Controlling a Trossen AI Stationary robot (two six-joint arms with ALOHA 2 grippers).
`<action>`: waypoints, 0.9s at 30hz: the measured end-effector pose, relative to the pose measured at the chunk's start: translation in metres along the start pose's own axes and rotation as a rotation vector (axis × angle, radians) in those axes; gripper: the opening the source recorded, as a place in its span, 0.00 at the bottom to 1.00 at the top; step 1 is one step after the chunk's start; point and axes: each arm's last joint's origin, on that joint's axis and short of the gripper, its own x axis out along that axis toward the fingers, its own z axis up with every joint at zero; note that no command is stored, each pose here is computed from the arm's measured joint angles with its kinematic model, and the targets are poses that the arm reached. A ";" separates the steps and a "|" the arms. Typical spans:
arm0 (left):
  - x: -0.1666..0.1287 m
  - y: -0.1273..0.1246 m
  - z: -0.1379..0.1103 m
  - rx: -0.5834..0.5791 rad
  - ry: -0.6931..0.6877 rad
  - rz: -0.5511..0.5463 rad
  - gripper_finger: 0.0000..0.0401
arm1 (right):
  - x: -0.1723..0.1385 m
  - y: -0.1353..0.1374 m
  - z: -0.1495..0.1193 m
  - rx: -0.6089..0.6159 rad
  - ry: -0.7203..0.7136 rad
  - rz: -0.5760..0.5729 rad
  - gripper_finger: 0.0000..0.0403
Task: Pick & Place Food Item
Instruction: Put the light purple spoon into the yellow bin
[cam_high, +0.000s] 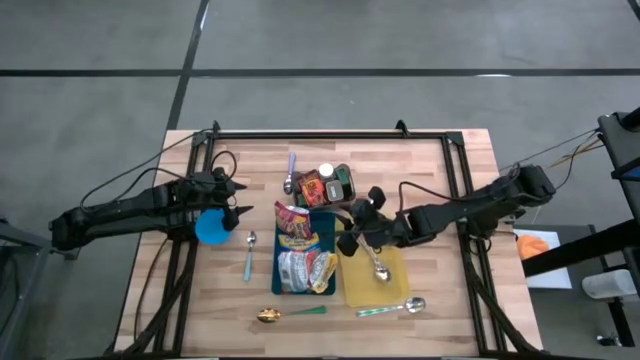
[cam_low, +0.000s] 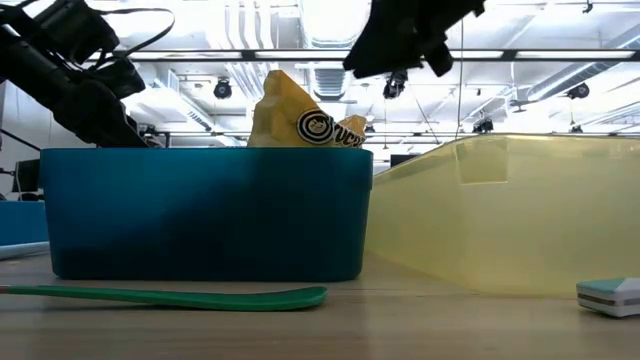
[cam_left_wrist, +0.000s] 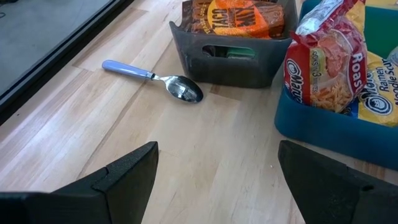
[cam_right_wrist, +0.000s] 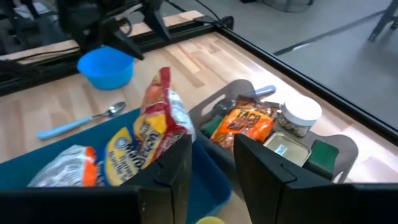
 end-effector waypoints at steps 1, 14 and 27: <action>0.000 0.000 0.000 0.000 0.000 0.000 0.84 | 0.002 -0.001 -0.001 -0.001 0.003 -0.008 0.29; 0.000 0.000 0.000 0.000 0.000 0.000 0.84 | 0.010 -0.025 0.017 0.005 -0.020 -0.063 0.29; 0.000 0.000 0.000 0.000 0.000 0.000 0.84 | -0.025 -0.092 0.080 0.211 -0.113 0.130 0.29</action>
